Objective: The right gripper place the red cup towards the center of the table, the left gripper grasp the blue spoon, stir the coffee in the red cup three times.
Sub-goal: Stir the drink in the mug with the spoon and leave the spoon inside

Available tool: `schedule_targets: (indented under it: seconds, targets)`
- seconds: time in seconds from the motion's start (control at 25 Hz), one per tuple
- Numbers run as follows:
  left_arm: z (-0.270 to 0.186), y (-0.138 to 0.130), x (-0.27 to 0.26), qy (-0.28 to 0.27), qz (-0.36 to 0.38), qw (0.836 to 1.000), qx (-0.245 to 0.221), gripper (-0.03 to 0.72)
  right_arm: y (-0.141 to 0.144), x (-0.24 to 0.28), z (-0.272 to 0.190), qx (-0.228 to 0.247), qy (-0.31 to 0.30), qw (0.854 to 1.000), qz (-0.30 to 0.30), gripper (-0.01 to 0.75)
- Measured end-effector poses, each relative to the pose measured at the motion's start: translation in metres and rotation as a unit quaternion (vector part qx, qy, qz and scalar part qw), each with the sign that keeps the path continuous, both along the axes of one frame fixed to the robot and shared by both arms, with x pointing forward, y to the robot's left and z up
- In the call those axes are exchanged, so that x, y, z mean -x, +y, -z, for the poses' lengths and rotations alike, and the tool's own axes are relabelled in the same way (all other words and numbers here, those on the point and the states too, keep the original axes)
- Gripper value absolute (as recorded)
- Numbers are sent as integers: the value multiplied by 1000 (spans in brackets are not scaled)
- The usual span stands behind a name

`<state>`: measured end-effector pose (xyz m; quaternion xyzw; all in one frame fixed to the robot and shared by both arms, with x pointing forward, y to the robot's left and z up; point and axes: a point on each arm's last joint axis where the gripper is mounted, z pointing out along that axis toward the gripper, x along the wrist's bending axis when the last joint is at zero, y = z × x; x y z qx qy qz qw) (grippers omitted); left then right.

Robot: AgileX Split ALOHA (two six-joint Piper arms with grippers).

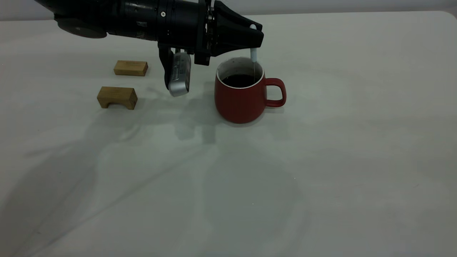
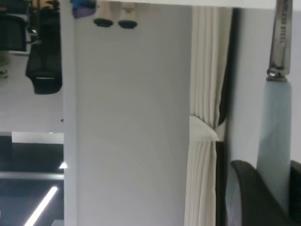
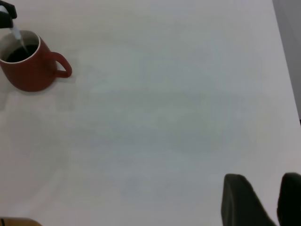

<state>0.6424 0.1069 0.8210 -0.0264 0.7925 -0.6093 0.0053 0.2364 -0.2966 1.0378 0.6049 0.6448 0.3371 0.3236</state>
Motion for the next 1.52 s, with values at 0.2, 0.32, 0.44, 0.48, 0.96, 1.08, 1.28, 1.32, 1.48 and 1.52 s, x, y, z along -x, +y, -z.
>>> schedule_targets:
  seconds: [0.2,0.32,0.44,0.48,0.96,1.08,1.28,1.32,1.48,1.52]
  targets:
    - [-8,4,-2,-26,9,997,-68,179,0,0,0,0,0,1000,0,237]
    - [-11,5,-4,-49,12,994,-97,179,0,0,0,0,0,1000,0,237]
    - [-8,6,-5,-75,16,991,-107,179,0,0,0,0,0,1000,0,237]
    - [-7,6,-6,-84,18,991,-105,179,0,0,0,0,0,1000,0,237]
    - [3,2,0,-72,36,996,-40,179,0,0,0,0,0,1000,0,237]
    - [3,2,1,-72,37,996,-38,179,0,0,0,0,0,1000,0,237]
    - [3,2,1,-72,37,996,-38,182,0,0,0,0,0,1000,0,237]
    - [3,2,1,-72,37,996,-38,193,0,0,0,0,0,1000,0,237]
    - [3,2,1,-71,38,996,-36,289,0,0,0,0,0,1000,0,237]
    - [2,2,1,-71,39,996,-35,315,0,0,0,0,0,1000,0,237]
